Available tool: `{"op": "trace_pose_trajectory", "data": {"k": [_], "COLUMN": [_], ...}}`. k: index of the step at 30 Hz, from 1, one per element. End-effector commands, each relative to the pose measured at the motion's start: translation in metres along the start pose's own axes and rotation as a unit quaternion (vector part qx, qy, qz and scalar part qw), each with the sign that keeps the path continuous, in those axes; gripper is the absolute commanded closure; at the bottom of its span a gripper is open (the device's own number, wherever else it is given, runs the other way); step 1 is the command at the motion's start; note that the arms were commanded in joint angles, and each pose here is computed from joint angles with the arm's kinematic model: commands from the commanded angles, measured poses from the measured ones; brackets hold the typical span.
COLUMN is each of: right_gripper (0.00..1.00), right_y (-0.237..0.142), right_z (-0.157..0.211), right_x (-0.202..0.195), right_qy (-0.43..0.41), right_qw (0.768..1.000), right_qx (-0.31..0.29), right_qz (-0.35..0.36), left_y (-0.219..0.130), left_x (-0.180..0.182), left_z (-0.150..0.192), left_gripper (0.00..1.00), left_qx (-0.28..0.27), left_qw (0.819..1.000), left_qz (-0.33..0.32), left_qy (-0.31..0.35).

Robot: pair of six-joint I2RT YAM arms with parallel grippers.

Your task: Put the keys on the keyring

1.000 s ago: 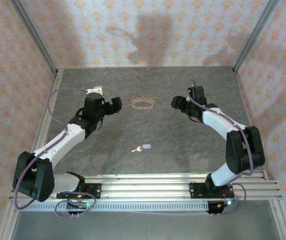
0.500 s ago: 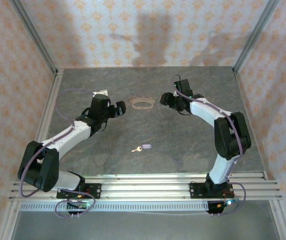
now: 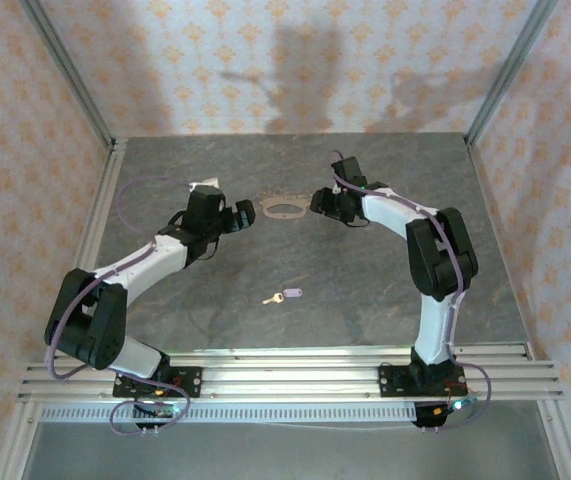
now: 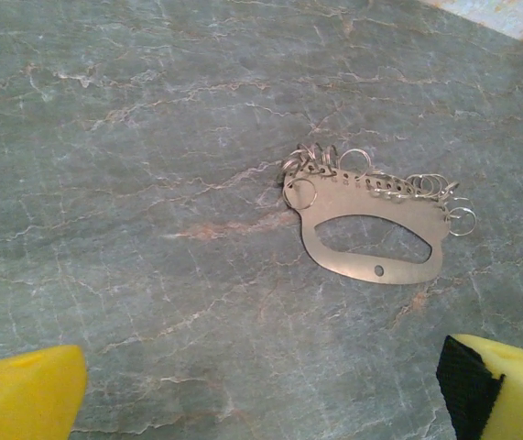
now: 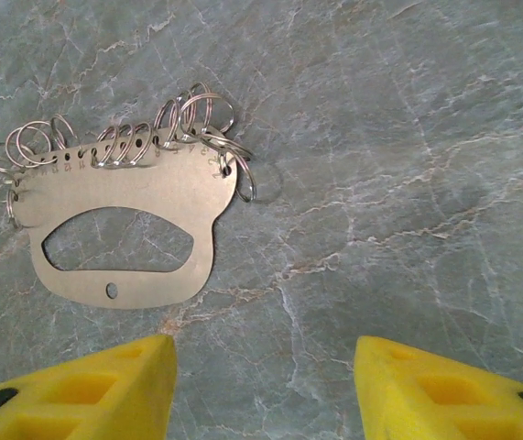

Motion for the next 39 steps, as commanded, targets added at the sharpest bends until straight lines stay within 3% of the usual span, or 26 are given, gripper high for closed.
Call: {"op": "trace_pose_trajectory", "data": {"k": [1, 26, 39], "right_gripper": [0.47, 0.48, 0.51], "right_y": [0.003, 0.048, 0.054], "right_z": [-0.004, -0.029, -0.02], "right_x": [0.003, 0.017, 0.02], "right_qy": [-0.007, -0.053, -0.041], "right_qw": [1.0, 0.998, 0.999], "right_qx": [-0.005, 0.0, 0.026], "right_qz": [0.009, 0.019, -0.013], "left_y": [0.002, -0.001, 0.004], "left_x": [-0.009, -0.016, -0.02], "left_z": [-0.015, -0.022, -0.025], "left_gripper": [0.0, 0.0, 0.0], "left_qx": [-0.02, -0.031, -0.034], "left_qw": [0.999, 0.998, 0.997], "left_qz": [0.019, 0.046, 0.056], "left_qy": [-0.016, -0.042, -0.047]}}
Point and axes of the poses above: each hand's point on the last joint's axis, 136 mm out from that joint toward the fingers, its own y axis out along the fingers, its own x axis along the line the jaws close on, z = x × y, the point moved 6 cm from there along -y, back along the fingers, and after that the axes turned 11 degrees about y, right-handed, at the moved point
